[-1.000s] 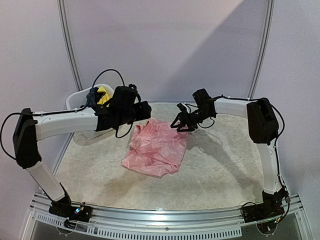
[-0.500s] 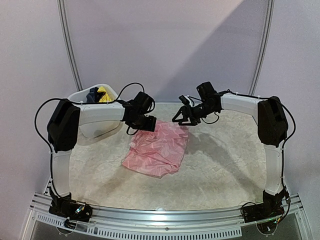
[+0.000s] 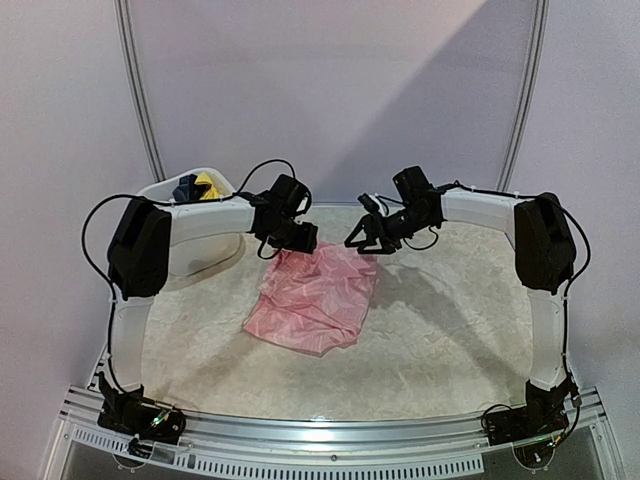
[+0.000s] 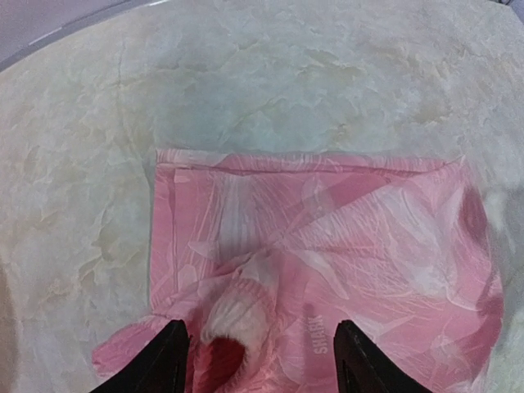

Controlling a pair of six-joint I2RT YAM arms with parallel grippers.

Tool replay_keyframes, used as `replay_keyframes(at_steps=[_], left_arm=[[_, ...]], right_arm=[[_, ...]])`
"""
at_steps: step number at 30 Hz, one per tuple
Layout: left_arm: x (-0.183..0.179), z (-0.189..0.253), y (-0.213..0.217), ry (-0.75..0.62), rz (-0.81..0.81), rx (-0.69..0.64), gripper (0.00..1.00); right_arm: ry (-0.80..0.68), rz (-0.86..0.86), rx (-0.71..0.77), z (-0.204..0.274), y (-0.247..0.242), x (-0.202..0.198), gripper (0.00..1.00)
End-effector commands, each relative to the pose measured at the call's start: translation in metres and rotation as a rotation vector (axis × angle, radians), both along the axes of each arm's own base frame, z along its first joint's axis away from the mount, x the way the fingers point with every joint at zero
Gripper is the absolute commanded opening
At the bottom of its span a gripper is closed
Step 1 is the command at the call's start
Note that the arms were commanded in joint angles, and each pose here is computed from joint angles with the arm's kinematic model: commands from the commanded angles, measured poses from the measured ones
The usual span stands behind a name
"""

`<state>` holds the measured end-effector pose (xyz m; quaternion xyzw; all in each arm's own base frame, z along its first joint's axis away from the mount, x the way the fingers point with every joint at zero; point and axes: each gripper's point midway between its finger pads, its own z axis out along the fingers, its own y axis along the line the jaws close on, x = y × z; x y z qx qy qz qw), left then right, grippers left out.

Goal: Fold and stack the mixed laundry pile
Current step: Smooth out the square-folded skirt at the center of the board.

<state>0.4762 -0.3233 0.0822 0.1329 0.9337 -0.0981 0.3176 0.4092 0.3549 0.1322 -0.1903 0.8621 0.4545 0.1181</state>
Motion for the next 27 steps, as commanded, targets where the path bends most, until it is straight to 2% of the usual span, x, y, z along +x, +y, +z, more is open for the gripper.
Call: replay_keyframes(at_steps=[1, 6, 9, 13, 15, 19, 23, 27], left_arm=[[0.011, -0.021, 0.012, 0.048, -0.001, 0.034, 0.59], [0.011, -0.021, 0.014, 0.053, 0.01, -0.022, 0.37], [0.01, -0.015, 0.016, 0.042, 0.015, -0.042, 0.27], [0.011, 0.007, 0.018, 0.018, 0.021, -0.097, 0.0], [0.011, 0.029, 0.018, -0.009, 0.034, -0.161, 0.0], [0.009, 0.05, 0.026, 0.021, 0.067, -0.239, 0.0], [0.005, 0.045, 0.042, 0.089, 0.113, -0.253, 0.0], [0.002, 0.026, 0.057, 0.151, 0.137, -0.208, 0.0]], right_arm=[[0.024, 0.017, -0.011, -0.016, 0.002, -0.006, 0.66], [0.019, 0.022, -0.019, -0.018, 0.001, -0.007, 0.66], [0.028, 0.027, -0.029, -0.029, 0.001, -0.007, 0.67], [0.066, 0.036, -0.051, -0.052, 0.003, -0.008, 0.67], [0.086, 0.039, -0.064, -0.064, 0.004, -0.008, 0.66], [0.097, 0.041, -0.089, -0.077, 0.003, -0.005, 0.66], [0.095, 0.042, -0.09, -0.078, 0.004, -0.005, 0.66], [0.095, 0.042, -0.091, -0.077, 0.003, -0.005, 0.66]])
